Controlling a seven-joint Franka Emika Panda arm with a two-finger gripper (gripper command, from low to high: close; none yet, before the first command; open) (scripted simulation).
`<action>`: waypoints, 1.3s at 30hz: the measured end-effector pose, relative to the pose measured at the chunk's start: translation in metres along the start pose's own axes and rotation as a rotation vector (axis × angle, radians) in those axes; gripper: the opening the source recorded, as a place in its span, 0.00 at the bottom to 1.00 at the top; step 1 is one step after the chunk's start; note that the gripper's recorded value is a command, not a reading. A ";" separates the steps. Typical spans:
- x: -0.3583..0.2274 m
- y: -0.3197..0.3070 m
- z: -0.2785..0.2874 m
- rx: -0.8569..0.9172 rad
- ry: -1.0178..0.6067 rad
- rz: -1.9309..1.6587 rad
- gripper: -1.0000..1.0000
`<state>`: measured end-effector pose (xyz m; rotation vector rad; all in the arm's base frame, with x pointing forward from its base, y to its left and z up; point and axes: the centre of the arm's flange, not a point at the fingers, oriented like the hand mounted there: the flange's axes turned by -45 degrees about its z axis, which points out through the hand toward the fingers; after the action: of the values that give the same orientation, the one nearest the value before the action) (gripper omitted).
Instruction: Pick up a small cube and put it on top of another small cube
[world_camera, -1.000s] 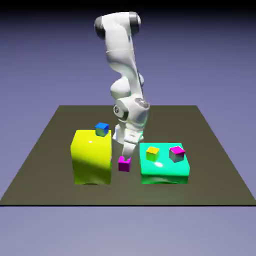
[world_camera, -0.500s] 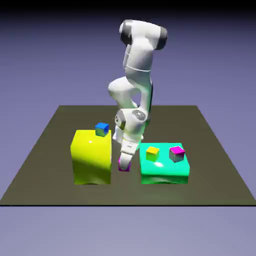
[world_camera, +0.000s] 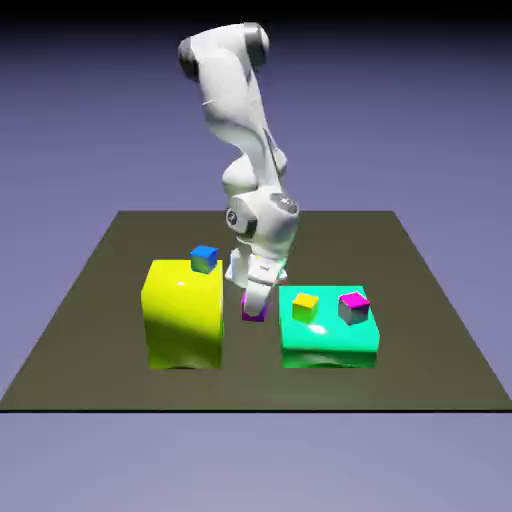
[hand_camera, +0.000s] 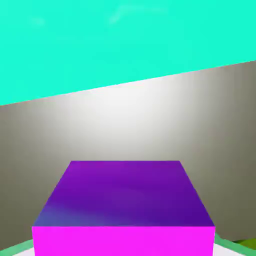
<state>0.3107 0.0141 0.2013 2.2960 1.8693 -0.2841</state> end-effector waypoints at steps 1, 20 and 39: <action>0.004 0.005 -0.007 -0.015 0.005 -0.012 0.00; 0.107 0.031 -0.151 -0.231 0.044 -0.506 0.00; 0.202 -0.019 -0.132 -0.255 0.017 -1.045 1.00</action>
<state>0.3374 0.2421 0.2782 0.9971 2.7375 -0.1203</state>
